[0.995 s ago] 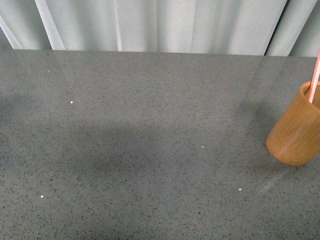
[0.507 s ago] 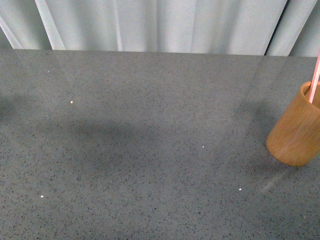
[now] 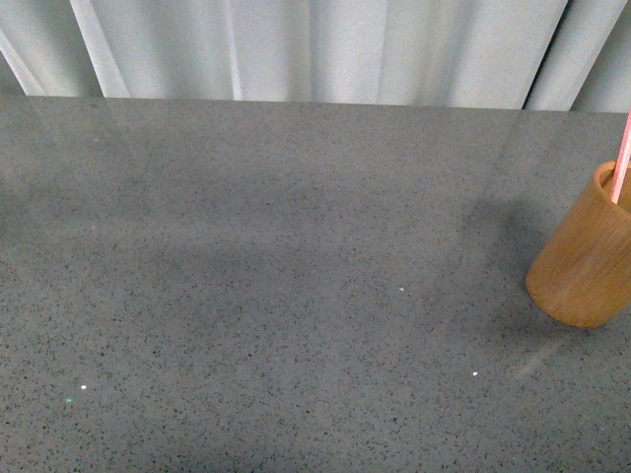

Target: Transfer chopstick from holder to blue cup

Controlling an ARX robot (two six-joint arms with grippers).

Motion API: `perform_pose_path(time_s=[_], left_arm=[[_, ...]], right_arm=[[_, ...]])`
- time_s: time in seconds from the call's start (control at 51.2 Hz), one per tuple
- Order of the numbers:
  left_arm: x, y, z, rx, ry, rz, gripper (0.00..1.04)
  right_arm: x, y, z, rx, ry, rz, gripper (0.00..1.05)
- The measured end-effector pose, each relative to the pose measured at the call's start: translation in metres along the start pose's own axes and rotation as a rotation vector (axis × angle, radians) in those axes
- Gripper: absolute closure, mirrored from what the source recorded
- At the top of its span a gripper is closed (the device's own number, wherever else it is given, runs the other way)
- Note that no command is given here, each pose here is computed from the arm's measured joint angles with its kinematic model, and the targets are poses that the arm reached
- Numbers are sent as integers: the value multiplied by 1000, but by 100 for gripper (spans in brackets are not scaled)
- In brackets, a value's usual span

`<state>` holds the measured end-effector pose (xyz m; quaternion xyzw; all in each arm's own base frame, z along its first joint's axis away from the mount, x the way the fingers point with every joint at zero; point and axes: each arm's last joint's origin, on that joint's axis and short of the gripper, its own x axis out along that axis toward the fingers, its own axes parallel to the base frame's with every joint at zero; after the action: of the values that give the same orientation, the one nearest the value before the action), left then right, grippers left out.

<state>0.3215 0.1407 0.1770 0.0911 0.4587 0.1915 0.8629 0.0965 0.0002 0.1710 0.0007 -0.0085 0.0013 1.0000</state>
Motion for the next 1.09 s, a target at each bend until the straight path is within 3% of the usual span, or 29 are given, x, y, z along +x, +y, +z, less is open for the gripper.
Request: perform_pose_path(time_s=[0.683,0.937,1.093], left_arm=[[47,-22,-4,33,45,11,7],[47,-33,-2,60,64,-33,43],[44,-43,-2,85,78,-61,72]], right_arm=[[0,0,0,0,0,0,10],[0,0,0,0,0,0,10],[0,0,0,0,0,0,10]])
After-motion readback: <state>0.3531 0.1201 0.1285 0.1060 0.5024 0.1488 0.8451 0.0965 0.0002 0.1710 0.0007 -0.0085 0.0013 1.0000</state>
